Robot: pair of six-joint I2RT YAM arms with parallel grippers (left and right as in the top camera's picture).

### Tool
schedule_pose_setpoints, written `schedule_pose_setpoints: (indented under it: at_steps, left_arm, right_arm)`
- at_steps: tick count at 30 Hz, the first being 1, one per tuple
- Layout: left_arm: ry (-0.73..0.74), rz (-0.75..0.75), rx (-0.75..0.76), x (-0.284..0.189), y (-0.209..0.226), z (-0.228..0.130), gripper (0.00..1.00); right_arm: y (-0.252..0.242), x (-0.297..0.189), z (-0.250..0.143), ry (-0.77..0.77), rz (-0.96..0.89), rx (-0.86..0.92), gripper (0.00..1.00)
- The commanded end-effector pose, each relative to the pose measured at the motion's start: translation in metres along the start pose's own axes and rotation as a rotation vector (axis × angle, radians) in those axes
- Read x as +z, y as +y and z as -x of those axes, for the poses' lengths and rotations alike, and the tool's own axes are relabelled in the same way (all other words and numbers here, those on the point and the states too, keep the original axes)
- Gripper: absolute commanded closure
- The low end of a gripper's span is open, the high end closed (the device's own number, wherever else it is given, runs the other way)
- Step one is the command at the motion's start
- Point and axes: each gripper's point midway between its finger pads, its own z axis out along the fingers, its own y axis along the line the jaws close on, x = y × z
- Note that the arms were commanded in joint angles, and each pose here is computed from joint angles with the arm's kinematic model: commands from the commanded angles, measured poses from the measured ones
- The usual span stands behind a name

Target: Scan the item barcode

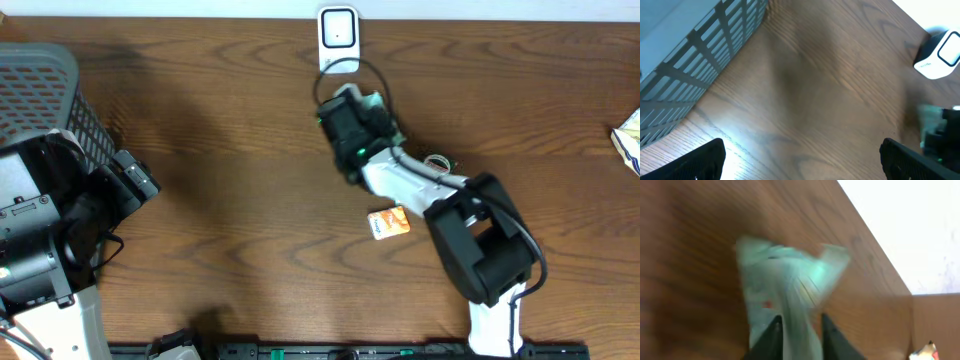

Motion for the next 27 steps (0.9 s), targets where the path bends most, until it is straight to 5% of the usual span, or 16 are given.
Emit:
schedule_pose_setpoints:
  at_steps: [1, 3, 9, 12, 17, 27]
  left_arm:
    - [-0.011, -0.010, -0.004, -0.004, -0.002, 0.003, 0.02]
    - [-0.011, -0.010, -0.004, -0.004, -0.002, 0.003, 0.02]
    - [-0.011, -0.010, -0.004, -0.004, -0.002, 0.003, 0.02]
    - [-0.011, -0.010, -0.004, -0.004, -0.002, 0.003, 0.02]
    - [-0.011, -0.010, -0.004, -0.004, -0.002, 0.003, 0.02]
    - [-0.011, -0.010, -0.004, -0.004, -0.002, 0.003, 0.02]
  right_arm:
    - [0.029, -0.027, 0.017, -0.062, 0.044, -0.051, 0.78]
    - [0.054, -0.045, 0.026, -0.102, 0.116, -0.008, 0.70]
    - [0.068, -0.060, 0.039, -0.133, 0.179, 0.116, 0.67]
    - [0.053, -0.050, 0.042, -0.123, 0.174, 0.147, 0.55]
    - [0.042, -0.020, 0.024, -0.048, 0.262, 0.218, 0.49]
    - [0.010, -0.005, 0.036, -0.049, 0.885, 0.566, 0.34]
